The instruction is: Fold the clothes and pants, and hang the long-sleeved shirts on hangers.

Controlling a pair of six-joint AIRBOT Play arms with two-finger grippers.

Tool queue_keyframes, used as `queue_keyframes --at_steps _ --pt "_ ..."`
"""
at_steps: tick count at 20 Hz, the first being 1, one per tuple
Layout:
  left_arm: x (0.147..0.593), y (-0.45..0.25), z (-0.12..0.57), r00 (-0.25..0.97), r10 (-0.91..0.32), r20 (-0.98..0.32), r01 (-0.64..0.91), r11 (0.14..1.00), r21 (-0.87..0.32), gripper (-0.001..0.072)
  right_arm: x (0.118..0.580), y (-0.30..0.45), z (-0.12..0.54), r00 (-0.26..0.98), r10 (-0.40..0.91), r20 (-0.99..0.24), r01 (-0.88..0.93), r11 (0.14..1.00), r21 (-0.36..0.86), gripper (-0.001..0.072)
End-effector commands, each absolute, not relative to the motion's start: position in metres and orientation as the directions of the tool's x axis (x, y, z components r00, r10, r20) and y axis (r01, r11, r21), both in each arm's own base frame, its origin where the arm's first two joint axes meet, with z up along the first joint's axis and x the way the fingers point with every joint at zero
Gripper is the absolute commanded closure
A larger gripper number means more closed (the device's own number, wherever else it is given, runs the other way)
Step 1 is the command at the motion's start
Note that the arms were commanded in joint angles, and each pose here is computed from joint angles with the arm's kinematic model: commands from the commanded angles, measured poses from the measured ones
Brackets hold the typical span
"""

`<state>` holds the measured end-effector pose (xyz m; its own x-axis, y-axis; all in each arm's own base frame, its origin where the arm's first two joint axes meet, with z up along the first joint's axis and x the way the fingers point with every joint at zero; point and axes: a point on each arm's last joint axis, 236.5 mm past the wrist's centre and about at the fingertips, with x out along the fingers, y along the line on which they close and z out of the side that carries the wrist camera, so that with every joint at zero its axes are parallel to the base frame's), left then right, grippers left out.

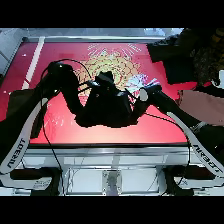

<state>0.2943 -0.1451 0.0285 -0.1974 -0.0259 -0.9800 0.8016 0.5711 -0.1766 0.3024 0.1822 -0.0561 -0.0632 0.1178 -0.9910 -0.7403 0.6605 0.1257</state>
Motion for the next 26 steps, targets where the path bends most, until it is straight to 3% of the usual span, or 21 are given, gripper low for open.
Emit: queue_keyframes --at_steps 1,3,11,16,17,19,20,21,23,26 --pt "0.303 -0.142 0.029 -0.18 -0.073 -0.981 0.777 0.6 -0.187 0.0675 0.309 0.177 -0.068 -0.078 0.263 -0.962 -0.594 0.762 0.256 0.0158" --pt "0.305 -0.143 0.029 -0.171 -0.077 -0.982 0.779 0.6 -0.182 0.0675 0.314 0.179 -0.071 -0.083 0.323 -0.943 -0.556 0.77 0.312 0.016" --pt "0.305 -0.143 0.029 -0.171 -0.076 -0.982 0.776 0.604 -0.182 0.0674 0.307 0.188 -0.103 -0.159 0.325 -0.932 -0.493 0.792 0.36 0.0177" --pt "0.305 -0.143 0.027 -0.175 -0.075 -0.982 0.775 0.604 -0.185 0.0674 0.299 0.205 -0.111 -0.21 0.393 -0.895 -0.432 0.784 0.445 0.0186" --pt "0.305 -0.143 0.027 -0.175 -0.075 -0.982 0.775 0.604 -0.184 0.0674 0.298 0.21 -0.111 -0.215 0.412 -0.885 -0.421 0.779 0.465 0.0264" --pt "0.305 -0.143 0.027 -0.175 -0.075 -0.982 0.776 0.604 -0.184 0.0674 0.298 0.222 -0.105 -0.215 0.46 -0.861 -0.416 0.755 0.507 0.0313" --pt "0.305 -0.143 0.027 -0.175 -0.075 -0.982 0.775 0.604 -0.184 0.0674 0.298 0.226 -0.103 -0.214 0.479 -0.851 -0.409 0.748 0.524 0.0383" --pt "0.305 -0.143 0.027 -0.174 -0.075 -0.982 0.776 0.604 -0.184 0.0674 0.299 0.23 -0.101 -0.21 0.495 -0.843 -0.4 0.743 0.536 0.0456" --pt "0.305 -0.143 0.027 -0.174 -0.075 -0.982 0.776 0.604 -0.184 0.0674 0.301 0.239 -0.097 -0.206 0.532 -0.821 -0.373 0.733 0.568 0.0695" --pt "0.307 -0.143 0.027 -0.167 -0.078 -0.983 0.775 0.606 -0.18 0.0674 0.305 0.249 -0.086 -0.191 0.576 -0.795 -0.356 0.714 0.603 0.0703"
